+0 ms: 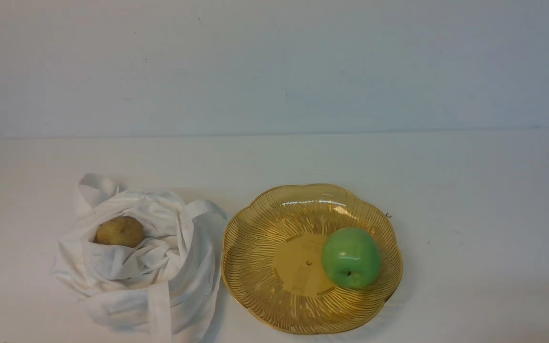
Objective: Take the fruit out of the cloth bag on the white table and place them on a plate.
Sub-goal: 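Reach into the cloth bag and grasp the kiwi with the left gripper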
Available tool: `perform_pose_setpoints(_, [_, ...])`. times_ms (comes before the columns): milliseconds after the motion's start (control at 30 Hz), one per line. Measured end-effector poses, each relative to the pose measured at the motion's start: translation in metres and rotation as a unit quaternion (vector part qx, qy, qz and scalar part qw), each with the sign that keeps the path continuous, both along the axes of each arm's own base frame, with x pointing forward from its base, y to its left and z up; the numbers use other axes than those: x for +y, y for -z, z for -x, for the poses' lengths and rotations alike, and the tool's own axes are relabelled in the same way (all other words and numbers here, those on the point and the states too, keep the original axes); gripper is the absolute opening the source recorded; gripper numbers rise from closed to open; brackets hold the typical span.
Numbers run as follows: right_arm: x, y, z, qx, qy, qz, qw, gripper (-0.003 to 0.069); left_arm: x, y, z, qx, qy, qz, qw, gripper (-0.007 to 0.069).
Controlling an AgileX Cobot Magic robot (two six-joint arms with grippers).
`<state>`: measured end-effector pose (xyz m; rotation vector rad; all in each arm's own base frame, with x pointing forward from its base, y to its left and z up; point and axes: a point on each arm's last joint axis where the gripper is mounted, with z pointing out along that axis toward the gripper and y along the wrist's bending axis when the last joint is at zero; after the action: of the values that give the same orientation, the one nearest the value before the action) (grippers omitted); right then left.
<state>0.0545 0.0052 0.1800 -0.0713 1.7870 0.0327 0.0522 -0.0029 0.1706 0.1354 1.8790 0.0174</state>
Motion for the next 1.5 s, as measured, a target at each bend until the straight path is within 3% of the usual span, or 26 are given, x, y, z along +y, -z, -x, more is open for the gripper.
perform_pose_setpoints(1267, [0.000, 0.000, 0.000, 0.000, 0.000, 0.000, 1.000, -0.0013, 0.000, -0.001, 0.000, -0.005, 0.000, 0.000, 1.000, -0.0008])
perform_pose_setpoints(1400, [0.000, 0.000, 0.000, 0.000, 0.000, 0.000, 1.000, -0.0013, -0.001, -0.012, -0.003, -0.067, -0.002, 0.039, 0.997, -0.0008])
perform_pose_setpoints(1500, [0.000, 0.000, 0.000, 0.000, 0.000, 0.000, 1.000, -0.0013, -0.002, -0.024, -0.004, -0.125, -0.013, 0.149, 0.981, -0.0008])
